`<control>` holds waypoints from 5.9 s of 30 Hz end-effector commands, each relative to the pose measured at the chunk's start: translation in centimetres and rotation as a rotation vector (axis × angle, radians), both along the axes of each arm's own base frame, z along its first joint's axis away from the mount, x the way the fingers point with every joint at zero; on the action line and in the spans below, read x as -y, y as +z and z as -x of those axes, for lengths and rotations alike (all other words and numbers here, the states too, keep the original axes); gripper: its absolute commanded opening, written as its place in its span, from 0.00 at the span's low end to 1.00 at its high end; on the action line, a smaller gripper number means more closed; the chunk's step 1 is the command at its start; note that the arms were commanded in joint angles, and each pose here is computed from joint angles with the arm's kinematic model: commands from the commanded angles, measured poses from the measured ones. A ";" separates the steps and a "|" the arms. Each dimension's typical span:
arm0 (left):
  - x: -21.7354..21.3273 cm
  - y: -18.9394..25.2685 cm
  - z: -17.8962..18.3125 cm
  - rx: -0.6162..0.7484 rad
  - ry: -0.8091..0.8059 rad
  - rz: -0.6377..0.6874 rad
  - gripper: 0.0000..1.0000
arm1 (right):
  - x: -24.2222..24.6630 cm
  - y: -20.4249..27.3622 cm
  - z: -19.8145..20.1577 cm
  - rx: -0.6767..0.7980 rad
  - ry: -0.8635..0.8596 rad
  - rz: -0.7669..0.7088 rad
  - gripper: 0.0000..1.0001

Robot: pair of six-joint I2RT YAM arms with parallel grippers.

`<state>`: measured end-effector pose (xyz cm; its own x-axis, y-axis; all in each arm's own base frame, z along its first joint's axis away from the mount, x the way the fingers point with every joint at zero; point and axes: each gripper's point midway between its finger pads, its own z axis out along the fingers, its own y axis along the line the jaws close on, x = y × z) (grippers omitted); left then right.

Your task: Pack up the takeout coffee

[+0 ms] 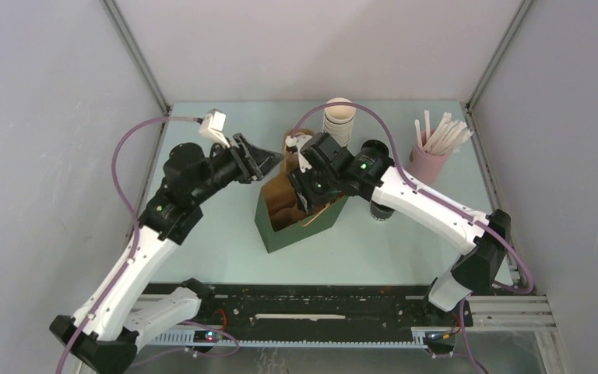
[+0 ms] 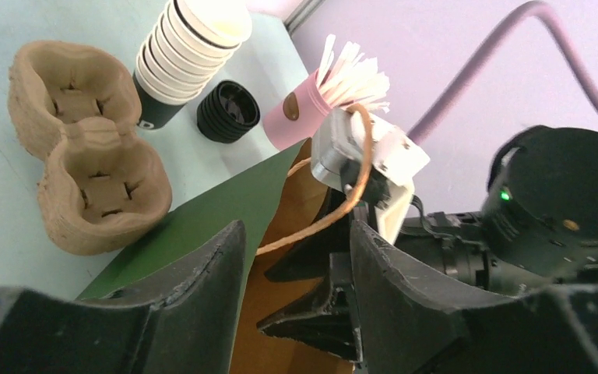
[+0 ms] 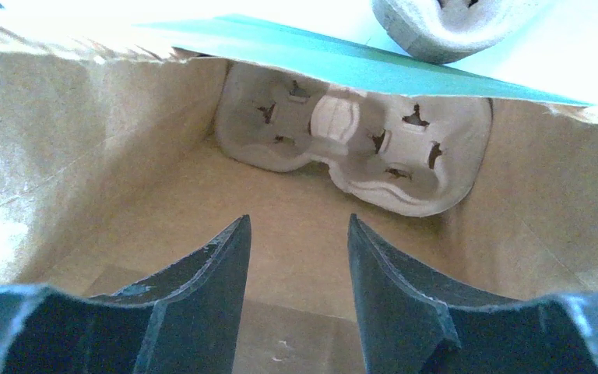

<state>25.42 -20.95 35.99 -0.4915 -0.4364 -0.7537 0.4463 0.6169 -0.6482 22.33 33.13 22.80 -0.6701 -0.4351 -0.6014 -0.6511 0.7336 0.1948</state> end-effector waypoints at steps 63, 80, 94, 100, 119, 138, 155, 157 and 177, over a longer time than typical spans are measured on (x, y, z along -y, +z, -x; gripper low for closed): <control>-1.3 -1.4 -0.7 0.004 0.026 -0.314 0.68 | 5.2 6.7 0.0 -0.201 -1.042 -0.584 1.00; -5.2 -1.6 0.6 -0.025 0.158 -0.366 0.77 | 2.0 5.5 -0.7 -0.296 -1.125 -0.550 0.95; -5.7 -2.6 0.6 -0.038 0.150 -0.328 0.77 | 5.6 6.0 0.6 -0.324 -1.230 -0.692 1.00; -6.1 -3.0 1.3 -0.039 0.149 -0.333 0.77 | 3.0 4.8 -0.7 -0.381 -1.234 -0.598 0.89; -9.3 0.4 4.2 0.039 0.238 -0.332 0.79 | 0.5 6.0 0.2 -0.144 -0.875 -0.528 0.04; -20.1 3.7 12.2 0.195 0.662 -0.109 0.78 | -2.3 7.5 8.1 0.300 0.446 -0.328 0.00; -16.5 2.2 9.4 0.142 0.536 -0.167 0.79 | -1.8 9.1 8.8 0.143 0.399 -0.317 0.00; -15.8 2.2 9.2 0.130 0.497 -0.188 0.79 | -1.3 9.3 8.3 0.122 0.334 -0.224 0.00; -5.6 -1.1 8.1 0.002 -0.033 -0.247 0.88 | 0.0 6.2 7.1 0.108 0.224 0.204 0.00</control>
